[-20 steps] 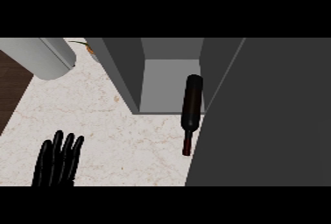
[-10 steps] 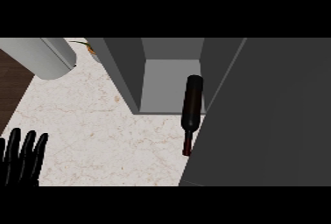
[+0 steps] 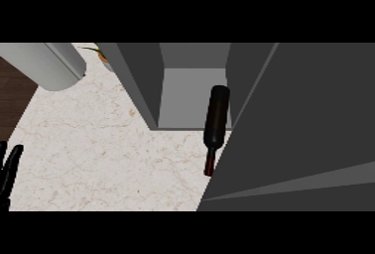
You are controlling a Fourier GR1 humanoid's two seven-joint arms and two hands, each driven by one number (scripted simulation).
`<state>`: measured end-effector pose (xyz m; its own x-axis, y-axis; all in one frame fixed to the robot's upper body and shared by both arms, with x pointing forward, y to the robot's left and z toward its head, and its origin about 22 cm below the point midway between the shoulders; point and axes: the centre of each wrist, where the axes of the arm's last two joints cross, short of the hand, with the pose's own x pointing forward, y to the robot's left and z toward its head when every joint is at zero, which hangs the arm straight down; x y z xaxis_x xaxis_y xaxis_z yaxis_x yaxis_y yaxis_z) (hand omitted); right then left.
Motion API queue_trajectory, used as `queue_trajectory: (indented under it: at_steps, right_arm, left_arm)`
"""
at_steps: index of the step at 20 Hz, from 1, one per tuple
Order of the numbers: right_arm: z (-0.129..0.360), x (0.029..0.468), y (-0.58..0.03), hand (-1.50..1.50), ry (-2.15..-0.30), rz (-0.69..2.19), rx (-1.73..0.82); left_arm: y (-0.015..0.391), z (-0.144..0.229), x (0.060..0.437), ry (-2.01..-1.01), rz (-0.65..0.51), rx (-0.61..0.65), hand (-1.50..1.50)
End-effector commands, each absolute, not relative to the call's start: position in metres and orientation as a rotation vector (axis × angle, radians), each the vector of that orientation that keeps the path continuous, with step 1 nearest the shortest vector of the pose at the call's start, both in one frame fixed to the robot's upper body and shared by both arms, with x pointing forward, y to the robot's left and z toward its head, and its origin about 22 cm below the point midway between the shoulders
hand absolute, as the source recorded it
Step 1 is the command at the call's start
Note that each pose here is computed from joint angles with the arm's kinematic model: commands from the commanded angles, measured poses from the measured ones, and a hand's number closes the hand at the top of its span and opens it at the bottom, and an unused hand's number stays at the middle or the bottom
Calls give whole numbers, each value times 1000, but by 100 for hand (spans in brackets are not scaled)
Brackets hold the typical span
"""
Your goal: Pick up the wine, place it into the cabinet and close the cabinet
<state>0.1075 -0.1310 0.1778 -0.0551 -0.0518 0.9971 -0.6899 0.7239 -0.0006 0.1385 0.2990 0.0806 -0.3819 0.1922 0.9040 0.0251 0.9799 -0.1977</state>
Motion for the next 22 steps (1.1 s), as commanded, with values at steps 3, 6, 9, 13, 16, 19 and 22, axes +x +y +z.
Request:
queue_trajectory:
  at_steps: [3,6,9,13,16,19,22]
  right_arm:
    - [186,82,-98,150,-1640,633,764]
    - [189,92,-93,150,-1662,653,723]
    - [192,90,-91,150,-1693,647,711]
    - [193,95,-70,150,-1724,629,645]
    - [198,105,-61,150,-1748,636,601]
    - [196,127,-48,150,-1735,649,612]
    - [210,129,-46,150,-1719,617,640]
  left_arm:
    - [321,92,144,-1952,156,-155,-150]
    - [333,86,147,-1951,156,-179,-150]
    - [332,90,145,-1936,176,-218,-150]
    - [328,91,148,-1930,176,-227,-150]
    - [322,86,149,-1922,182,-240,-150]
    - [326,91,157,-1934,167,-272,-150]
    - [321,102,159,-1946,185,-261,-150]
